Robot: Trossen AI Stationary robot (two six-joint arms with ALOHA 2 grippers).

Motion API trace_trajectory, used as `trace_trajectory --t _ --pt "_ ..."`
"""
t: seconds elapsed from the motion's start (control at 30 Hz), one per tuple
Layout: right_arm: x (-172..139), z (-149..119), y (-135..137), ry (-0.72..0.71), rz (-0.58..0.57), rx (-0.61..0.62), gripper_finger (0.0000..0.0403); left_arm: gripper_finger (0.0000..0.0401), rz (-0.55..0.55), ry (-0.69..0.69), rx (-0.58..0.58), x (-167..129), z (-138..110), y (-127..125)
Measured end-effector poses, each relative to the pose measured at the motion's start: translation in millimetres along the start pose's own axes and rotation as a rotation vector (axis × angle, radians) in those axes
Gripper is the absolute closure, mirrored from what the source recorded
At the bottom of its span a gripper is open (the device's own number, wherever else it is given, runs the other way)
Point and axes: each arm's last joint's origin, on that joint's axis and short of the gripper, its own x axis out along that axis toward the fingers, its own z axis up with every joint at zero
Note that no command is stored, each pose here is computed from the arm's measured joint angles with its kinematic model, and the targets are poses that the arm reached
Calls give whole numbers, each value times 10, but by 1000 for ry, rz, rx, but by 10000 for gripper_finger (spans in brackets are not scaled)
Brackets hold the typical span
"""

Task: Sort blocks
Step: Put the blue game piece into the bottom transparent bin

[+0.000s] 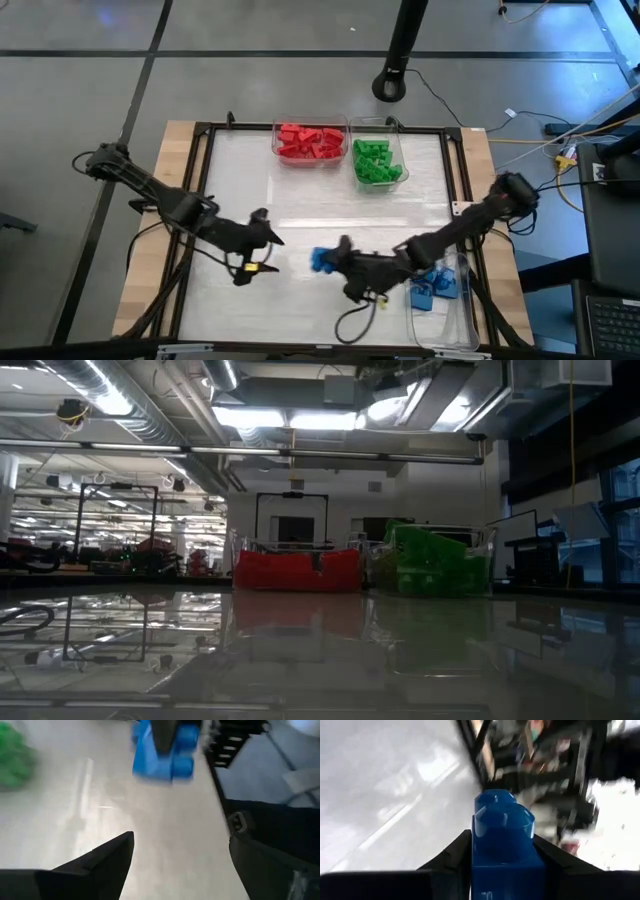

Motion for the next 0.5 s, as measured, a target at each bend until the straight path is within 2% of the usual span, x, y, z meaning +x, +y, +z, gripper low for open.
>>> trace_trajectory --t 0.07,0.27,0.5 --pt "-242 -16 -40 61 33 52 263 91 56 -24 17 -105 -33 -13" --pt "-886 -207 -95 204 176 378 263 89 141 -54 63 -178 -189 -16" --pt "-1350 -419 127 502 469 750 263 88 175 -43 64 -46 -370 30"
